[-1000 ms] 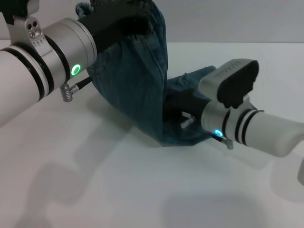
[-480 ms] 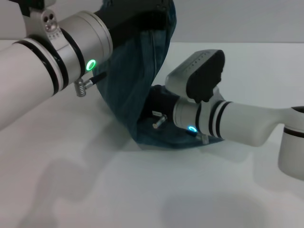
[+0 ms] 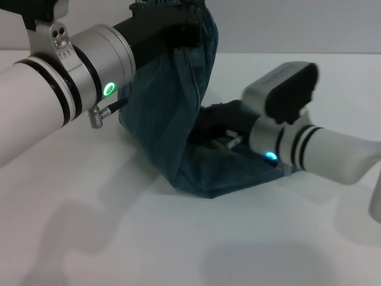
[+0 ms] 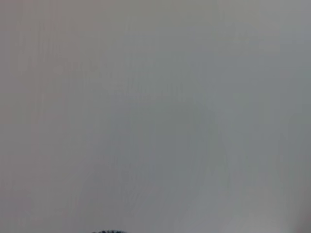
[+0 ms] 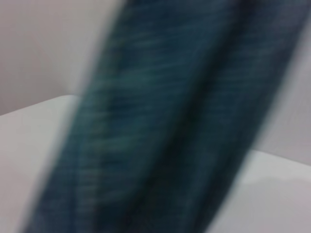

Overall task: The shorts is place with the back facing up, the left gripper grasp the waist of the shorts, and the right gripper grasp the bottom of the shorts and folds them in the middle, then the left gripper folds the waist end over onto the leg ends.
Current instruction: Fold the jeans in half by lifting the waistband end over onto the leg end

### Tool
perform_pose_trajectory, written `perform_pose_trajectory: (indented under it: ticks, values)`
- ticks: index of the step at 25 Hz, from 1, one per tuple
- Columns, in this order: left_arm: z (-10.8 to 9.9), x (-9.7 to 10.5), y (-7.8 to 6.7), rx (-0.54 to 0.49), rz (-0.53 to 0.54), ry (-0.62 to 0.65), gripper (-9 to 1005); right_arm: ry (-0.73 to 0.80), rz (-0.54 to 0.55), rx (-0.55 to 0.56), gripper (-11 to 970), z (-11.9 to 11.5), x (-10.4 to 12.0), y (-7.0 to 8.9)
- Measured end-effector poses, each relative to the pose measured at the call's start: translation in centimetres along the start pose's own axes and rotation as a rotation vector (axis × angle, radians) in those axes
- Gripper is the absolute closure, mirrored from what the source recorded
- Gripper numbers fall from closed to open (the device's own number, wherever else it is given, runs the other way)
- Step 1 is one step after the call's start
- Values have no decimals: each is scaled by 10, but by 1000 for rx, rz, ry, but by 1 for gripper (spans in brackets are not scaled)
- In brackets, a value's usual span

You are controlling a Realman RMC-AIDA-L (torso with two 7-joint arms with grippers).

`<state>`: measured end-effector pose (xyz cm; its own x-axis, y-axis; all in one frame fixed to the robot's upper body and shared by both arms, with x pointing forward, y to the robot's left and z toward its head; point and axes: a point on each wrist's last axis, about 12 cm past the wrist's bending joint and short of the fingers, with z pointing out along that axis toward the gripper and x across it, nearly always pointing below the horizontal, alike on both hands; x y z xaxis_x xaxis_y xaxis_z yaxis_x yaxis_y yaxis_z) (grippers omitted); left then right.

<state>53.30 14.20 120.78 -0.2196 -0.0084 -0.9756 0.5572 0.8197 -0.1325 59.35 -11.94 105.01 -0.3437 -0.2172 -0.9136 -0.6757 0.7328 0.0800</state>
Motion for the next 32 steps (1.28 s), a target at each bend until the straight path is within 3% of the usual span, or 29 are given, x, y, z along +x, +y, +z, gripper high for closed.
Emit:
perform_pose_trajectory:
  ticks: [8, 12, 18, 23, 32]
  values:
    - [-2, 7, 1, -7, -10, 19, 864, -35, 49, 152, 960, -21, 11, -37]
    - [-1, 14, -2, 4, -29, 37, 860, -105, 134, 316, 960, -52, 20, -73]
    - [6, 29, -9, 30, -67, 53, 853, -161, 198, 443, 960, -86, 29, -98]
    - [9, 41, -22, 59, -81, 44, 848, -205, 222, 531, 960, -117, 40, -111]
    - [22, 69, -39, 97, -101, 50, 838, -279, 253, 619, 961, -160, 61, -118]
